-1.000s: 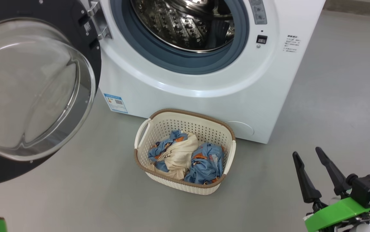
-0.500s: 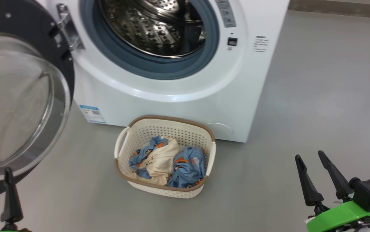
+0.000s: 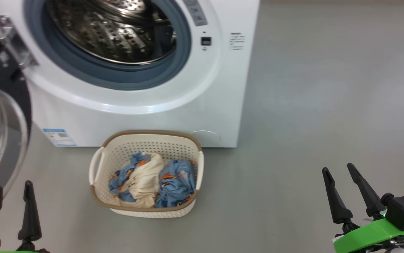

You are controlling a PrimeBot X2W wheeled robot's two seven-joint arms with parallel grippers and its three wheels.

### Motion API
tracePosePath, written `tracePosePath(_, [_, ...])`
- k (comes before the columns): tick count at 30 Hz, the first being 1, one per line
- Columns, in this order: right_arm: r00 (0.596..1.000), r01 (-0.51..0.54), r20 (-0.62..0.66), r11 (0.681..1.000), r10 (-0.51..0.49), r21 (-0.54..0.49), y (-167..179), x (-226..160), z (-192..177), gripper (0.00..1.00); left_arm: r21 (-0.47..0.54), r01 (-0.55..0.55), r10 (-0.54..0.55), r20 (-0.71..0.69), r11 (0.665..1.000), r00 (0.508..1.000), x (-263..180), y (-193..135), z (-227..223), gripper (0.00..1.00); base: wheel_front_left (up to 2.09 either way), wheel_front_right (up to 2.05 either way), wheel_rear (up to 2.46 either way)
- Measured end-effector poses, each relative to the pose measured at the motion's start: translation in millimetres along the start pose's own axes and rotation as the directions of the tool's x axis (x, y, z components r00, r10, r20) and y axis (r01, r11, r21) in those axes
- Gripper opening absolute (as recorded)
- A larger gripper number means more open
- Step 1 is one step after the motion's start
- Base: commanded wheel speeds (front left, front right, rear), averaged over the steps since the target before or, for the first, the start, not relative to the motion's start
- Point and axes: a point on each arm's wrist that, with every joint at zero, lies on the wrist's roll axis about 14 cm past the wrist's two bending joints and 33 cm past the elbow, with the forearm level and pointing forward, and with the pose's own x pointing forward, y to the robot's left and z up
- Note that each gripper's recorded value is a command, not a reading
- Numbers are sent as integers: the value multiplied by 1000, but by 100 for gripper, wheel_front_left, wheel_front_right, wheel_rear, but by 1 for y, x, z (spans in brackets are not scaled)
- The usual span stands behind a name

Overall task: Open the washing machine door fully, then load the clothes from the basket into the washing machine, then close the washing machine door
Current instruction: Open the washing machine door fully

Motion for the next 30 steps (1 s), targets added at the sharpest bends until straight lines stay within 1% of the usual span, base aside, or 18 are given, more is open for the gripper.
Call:
tracePosePath(8, [997,80,12,997,-80,2,-21,-17,4,100,-16,92,-93,-44,996,995,15,-33,-18,100,0,0,0])
tracePosePath(18, [988,150,24,989,-150,-2,-40,-33,9,100,-57,176,-181,-94,983,979,21,-69,-40,100,0,0,0])
tracePosePath(25, [983,182,37,983,-182,-2,-49,-40,13,100,-76,204,-211,-103,976,972,23,-83,-45,100,0,0,0])
tracePosePath(30, [981,189,40,982,-189,-1,-50,-42,14,100,-79,211,-219,-107,974,970,24,-86,-46,100,0,0,0])
